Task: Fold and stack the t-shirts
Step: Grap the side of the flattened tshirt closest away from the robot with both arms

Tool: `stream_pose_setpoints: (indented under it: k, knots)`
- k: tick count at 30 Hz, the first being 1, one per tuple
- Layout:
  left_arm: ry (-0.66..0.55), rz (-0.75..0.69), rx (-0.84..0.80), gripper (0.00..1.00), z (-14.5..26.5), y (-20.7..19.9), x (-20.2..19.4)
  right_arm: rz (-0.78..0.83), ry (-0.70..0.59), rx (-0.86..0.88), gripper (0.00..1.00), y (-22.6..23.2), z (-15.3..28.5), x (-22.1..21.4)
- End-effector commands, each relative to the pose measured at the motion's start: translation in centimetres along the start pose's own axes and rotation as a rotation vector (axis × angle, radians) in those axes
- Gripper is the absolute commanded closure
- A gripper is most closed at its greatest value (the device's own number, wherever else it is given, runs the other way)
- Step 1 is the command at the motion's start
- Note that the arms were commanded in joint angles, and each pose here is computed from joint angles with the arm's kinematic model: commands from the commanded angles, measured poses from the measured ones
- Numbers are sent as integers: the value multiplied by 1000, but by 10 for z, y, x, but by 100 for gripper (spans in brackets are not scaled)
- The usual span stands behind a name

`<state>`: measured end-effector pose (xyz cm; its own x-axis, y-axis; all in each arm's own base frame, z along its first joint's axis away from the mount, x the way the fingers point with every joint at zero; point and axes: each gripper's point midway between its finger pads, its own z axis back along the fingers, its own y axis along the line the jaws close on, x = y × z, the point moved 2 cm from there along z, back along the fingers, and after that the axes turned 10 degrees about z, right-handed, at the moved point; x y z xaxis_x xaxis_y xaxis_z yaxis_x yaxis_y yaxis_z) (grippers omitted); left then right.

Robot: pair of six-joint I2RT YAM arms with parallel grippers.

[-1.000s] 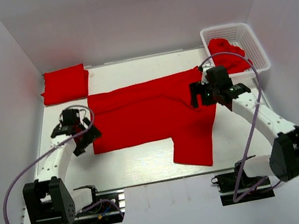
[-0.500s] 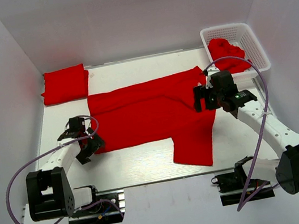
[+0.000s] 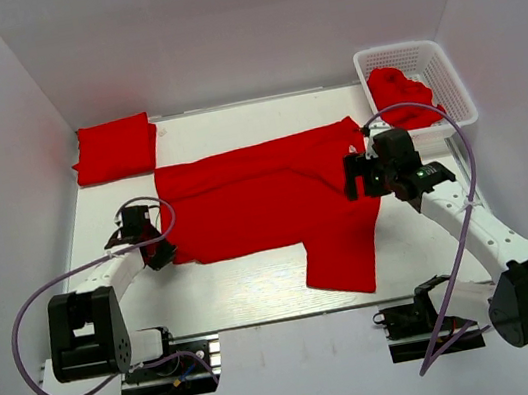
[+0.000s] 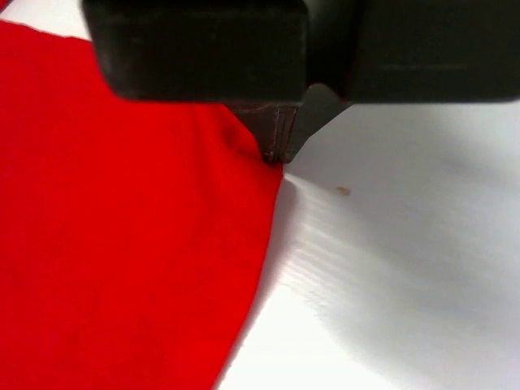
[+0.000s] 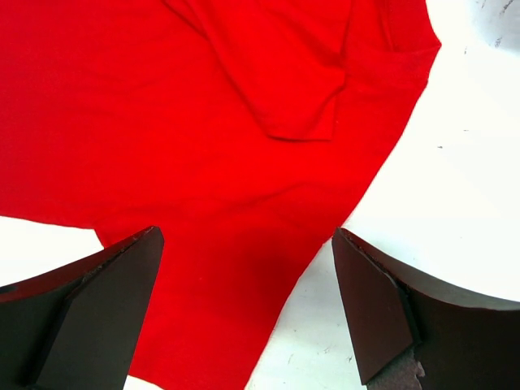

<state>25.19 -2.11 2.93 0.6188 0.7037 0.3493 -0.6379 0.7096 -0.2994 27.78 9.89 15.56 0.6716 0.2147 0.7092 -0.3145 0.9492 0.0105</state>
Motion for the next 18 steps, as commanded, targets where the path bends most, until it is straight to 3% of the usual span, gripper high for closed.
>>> stream_pose_setpoints:
  k: [1,7,10,18]
  knots:
    - [99,-31,27,100,-8,18,-29,-8,-22,-18,10,-2,6,3]
    - [62,-48,-24,100,2,11,-23,4,66,4,10,2,14,-13]
    - [21,-47,-76,100,13,-1,-12,-5,136,97,10,19,20,-31]
    - [-9,-46,-79,100,30,-4,-4,-126,415,304,10,78,37,-111]
